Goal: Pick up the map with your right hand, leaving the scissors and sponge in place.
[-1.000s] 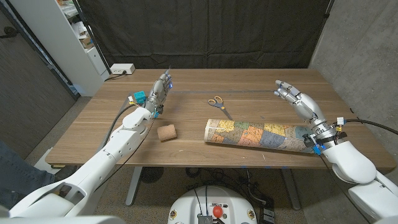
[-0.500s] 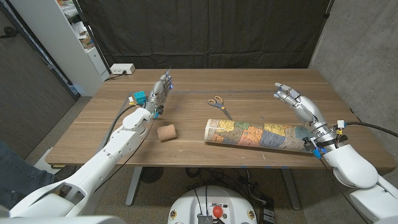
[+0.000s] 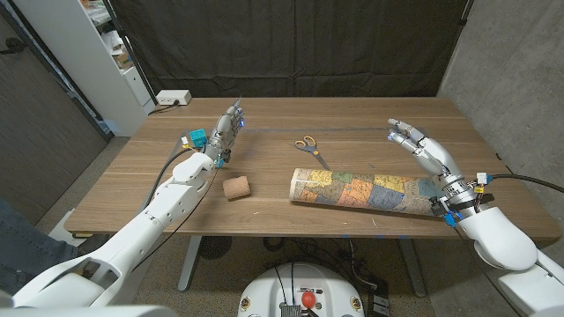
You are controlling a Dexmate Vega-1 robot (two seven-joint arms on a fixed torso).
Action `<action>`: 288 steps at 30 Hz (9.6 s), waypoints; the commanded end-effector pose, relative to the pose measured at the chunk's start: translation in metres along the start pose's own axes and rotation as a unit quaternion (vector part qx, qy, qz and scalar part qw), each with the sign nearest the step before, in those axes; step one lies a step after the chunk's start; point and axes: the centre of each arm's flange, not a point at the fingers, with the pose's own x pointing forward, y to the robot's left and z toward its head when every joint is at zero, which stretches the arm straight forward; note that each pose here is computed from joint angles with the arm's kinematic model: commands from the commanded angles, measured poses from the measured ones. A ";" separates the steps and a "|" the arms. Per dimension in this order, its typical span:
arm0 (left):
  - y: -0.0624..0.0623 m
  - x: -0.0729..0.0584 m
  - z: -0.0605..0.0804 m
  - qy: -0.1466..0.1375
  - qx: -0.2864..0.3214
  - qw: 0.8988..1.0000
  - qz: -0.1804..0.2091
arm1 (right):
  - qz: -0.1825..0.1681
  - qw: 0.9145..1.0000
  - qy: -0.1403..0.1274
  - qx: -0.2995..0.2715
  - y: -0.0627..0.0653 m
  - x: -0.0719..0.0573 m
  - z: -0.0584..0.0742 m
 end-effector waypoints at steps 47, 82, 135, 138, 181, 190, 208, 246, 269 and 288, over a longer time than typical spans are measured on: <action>-0.005 0.014 0.001 0.008 0.005 1.000 -0.011 | 0.057 0.983 0.049 -0.166 0.003 -0.016 0.029; -0.004 0.009 0.005 0.001 0.005 1.000 -0.015 | 0.099 0.954 0.078 -0.272 0.014 -0.016 0.046; -0.011 0.008 0.005 -0.006 0.000 1.000 -0.019 | 0.174 0.867 0.179 -0.431 0.028 -0.008 0.068; -0.011 0.008 0.005 -0.006 0.001 1.000 -0.019 | 0.176 0.862 0.183 -0.439 0.030 -0.006 0.068; 0.000 -0.001 0.000 -0.001 -0.002 1.000 -0.011 | 0.225 0.804 0.259 -0.485 0.050 0.004 0.059; 0.001 -0.002 -0.005 0.004 -0.006 1.000 -0.010 | 0.230 0.801 0.260 -0.488 0.054 0.005 0.053; 0.008 0.000 -0.004 0.003 -0.004 1.000 -0.007 | 0.240 0.788 0.279 -0.493 0.060 0.012 0.041; 0.011 0.010 -0.008 0.012 -0.003 1.000 -0.003 | 0.274 0.787 0.299 -0.464 0.071 0.018 0.005; 0.005 0.009 -0.014 0.023 -0.002 1.000 -0.007 | 0.278 0.785 0.305 -0.462 0.074 0.023 -0.010; -0.009 0.008 -0.010 0.020 -0.001 1.000 -0.012 | 0.226 0.778 0.284 -0.513 0.086 0.017 -0.017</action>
